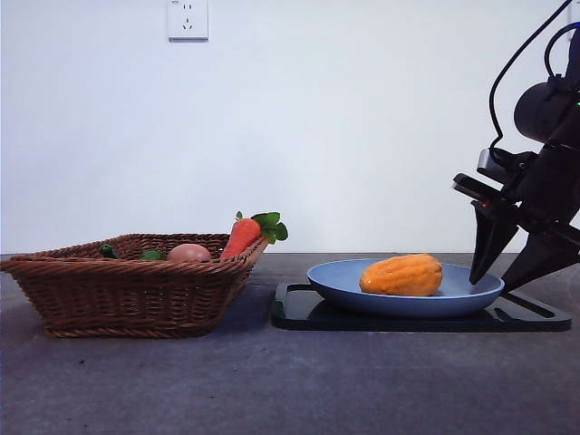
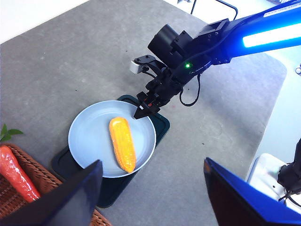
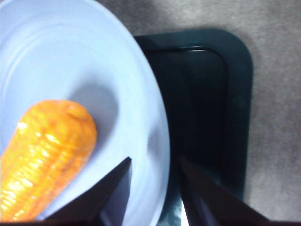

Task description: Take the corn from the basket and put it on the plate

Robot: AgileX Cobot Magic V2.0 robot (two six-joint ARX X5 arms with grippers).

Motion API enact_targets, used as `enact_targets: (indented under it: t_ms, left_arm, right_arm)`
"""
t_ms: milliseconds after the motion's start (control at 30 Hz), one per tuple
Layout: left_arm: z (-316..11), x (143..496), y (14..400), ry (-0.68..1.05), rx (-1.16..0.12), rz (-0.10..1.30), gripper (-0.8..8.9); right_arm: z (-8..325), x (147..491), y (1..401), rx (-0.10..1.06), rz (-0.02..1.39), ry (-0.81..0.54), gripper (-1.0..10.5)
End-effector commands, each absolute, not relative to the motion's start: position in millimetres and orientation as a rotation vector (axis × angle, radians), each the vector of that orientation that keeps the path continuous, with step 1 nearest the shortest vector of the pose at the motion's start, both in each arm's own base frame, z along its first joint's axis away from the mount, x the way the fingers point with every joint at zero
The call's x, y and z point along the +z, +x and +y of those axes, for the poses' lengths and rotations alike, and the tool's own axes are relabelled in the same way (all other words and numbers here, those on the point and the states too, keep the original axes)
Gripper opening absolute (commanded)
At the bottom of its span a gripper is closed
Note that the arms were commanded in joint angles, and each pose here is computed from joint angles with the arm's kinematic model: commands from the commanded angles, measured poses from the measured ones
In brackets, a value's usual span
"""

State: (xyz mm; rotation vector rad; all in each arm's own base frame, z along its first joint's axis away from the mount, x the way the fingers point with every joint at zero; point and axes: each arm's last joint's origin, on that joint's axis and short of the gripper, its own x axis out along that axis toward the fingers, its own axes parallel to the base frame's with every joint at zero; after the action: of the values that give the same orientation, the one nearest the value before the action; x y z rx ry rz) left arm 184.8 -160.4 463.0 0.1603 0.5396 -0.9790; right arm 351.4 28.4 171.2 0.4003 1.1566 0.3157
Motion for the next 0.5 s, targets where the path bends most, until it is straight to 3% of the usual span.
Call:
enact_targets:
  t_ms: [33,267,500]
  left_arm:
    - [-162.0,468.0,184.1,0.157,-0.984,0.519,3.52]
    - [-161.9,467.9,184.1,0.158,-0.984,0.519,3.51]
    - [-161.9,467.8,184.1,0.159,-0.984,0.521,3.5]
  right_arm:
    - [28.5,177.0,355.3,0.322,1.126,0.377,1.8]
    - [17.3,223.5,334.5,0.317,1.041,0.351,1.8]
    - [19.5,290.5,280.6,0.399,0.94,0.301,1.8]
